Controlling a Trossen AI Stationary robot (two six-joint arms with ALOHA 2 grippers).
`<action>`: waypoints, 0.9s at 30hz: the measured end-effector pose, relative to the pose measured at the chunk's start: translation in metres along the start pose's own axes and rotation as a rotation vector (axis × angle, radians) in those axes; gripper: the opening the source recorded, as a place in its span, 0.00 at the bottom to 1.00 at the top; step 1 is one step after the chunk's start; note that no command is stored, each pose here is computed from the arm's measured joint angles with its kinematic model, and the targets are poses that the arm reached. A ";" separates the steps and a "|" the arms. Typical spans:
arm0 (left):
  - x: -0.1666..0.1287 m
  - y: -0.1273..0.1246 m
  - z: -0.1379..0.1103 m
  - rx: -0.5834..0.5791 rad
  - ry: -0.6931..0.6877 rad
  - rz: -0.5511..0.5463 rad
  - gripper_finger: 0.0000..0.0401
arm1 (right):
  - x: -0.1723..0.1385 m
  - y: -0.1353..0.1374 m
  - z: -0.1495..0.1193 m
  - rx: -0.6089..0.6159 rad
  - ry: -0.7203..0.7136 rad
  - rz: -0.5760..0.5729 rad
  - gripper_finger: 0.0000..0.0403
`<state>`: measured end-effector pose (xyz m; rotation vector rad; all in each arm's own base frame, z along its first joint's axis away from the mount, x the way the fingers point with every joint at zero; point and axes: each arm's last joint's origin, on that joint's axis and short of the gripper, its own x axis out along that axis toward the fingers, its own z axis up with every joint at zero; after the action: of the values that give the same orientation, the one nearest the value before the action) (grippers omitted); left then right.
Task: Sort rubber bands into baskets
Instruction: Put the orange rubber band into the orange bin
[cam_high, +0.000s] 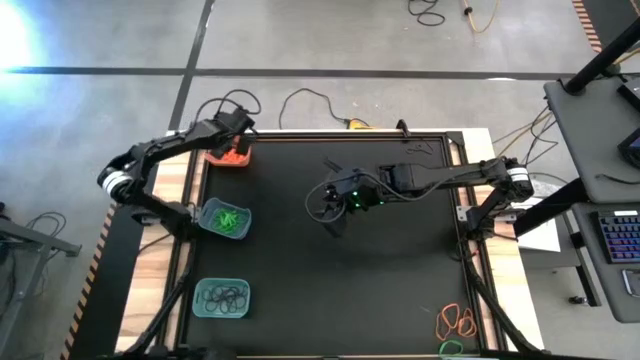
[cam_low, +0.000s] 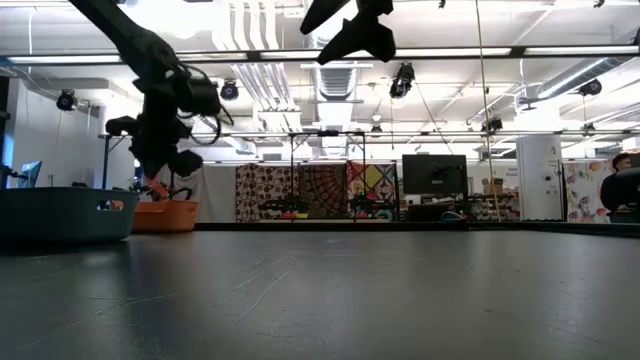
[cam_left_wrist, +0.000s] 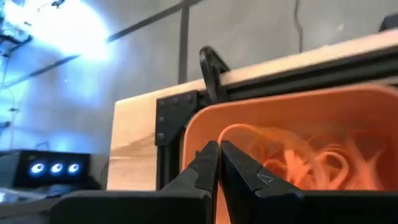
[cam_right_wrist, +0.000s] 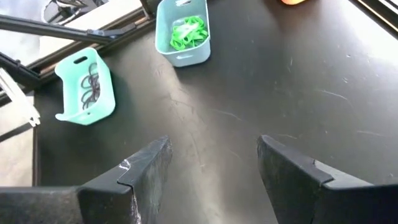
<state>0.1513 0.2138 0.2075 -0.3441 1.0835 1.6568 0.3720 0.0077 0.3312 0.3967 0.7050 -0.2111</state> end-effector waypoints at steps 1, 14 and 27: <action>0.003 -0.002 -0.001 0.007 0.009 0.008 0.00 | 0.000 0.000 -0.001 -0.002 0.006 -0.003 0.56; 0.027 -0.023 -0.009 0.223 0.093 0.025 0.00 | 0.000 -0.002 -0.004 -0.029 0.043 -0.016 0.56; 0.027 -0.030 -0.015 0.283 0.174 -0.120 0.24 | -0.005 0.006 -0.018 0.017 0.141 -0.035 0.56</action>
<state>0.1628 0.2184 0.1664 -0.3643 1.3813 1.3645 0.3594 0.0211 0.3234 0.4184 0.8493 -0.2243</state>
